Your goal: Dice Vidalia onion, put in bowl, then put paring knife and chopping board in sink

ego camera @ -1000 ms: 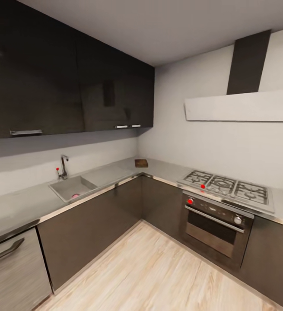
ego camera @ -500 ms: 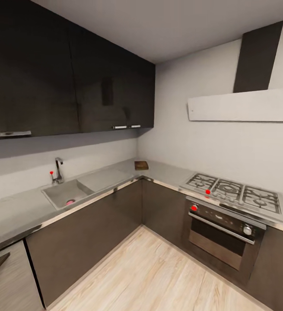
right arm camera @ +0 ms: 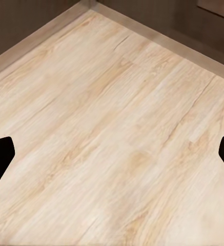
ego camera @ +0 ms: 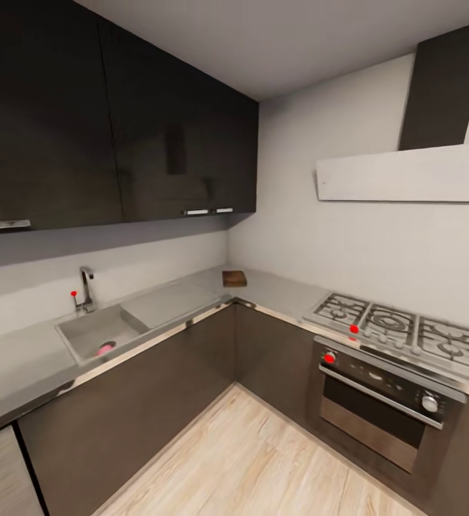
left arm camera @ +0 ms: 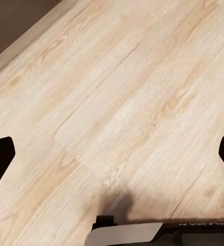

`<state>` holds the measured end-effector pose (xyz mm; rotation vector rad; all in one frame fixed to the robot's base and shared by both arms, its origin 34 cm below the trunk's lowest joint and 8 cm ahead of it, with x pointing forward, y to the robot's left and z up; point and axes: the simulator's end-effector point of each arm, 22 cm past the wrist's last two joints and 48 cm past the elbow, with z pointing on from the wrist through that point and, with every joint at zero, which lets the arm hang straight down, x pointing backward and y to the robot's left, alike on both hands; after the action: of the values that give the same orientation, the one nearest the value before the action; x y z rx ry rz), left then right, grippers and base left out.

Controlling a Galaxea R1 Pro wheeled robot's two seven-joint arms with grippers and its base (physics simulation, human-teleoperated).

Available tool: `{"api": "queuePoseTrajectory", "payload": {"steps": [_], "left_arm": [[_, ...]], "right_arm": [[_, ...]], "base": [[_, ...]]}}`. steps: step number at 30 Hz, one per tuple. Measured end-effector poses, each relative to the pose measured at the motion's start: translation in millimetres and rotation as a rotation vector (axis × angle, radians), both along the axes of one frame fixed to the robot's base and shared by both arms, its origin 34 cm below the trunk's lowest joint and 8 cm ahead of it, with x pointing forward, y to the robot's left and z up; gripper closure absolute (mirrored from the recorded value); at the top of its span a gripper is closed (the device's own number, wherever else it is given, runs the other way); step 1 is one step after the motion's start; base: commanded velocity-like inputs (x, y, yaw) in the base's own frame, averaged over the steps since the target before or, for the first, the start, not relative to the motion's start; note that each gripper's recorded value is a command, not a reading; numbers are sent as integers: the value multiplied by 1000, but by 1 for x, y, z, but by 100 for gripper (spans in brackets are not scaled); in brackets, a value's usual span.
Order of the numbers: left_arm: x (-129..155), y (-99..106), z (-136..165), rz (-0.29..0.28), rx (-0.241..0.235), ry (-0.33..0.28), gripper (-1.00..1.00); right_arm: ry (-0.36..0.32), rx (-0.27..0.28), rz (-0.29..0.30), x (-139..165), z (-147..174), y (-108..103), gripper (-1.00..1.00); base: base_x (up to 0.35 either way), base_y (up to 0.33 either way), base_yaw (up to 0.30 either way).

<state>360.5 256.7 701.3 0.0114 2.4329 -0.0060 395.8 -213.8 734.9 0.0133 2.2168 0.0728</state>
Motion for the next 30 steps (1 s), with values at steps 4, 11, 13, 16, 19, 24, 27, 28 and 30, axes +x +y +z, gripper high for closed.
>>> {"api": "queuePoseTrajectory", "payload": {"steps": [4,11,13,16,19,24,27,28,30], "left_arm": [[0,0,0,0,0,0,-100],[-35,7,-17,-1,7,66,-100],[-42,7,-20,2,6,79,-100],[-51,7,-24,5,6,96,-100],[-58,7,-28,5,5,113,-100],[-70,4,-34,-3,4,137,-100],[-74,4,-36,-4,5,137,-100],[-75,4,-36,-4,5,137,-100],[-78,4,-37,-4,6,137,-100]], "right_arm": [[0,0,0,0,0,0,-100],[36,37,-22,-31,-14,3,-100],[47,39,-14,-41,-19,3,-100],[63,38,-3,-57,-25,-1,-100],[80,41,6,-73,-31,-2,-100],[109,33,4,-100,-40,-5,-100],[93,19,-8,-103,-37,-10,-100],[88,15,-11,-104,-36,-11,-100],[77,6,-13,-106,-34,-13,-100]], "base": [[247,0,0],[0,0,0],[0,0,0],[0,0,0],[0,0,0],[0,0,0],[0,0,0],[0,0,0],[0,0,0]]}}
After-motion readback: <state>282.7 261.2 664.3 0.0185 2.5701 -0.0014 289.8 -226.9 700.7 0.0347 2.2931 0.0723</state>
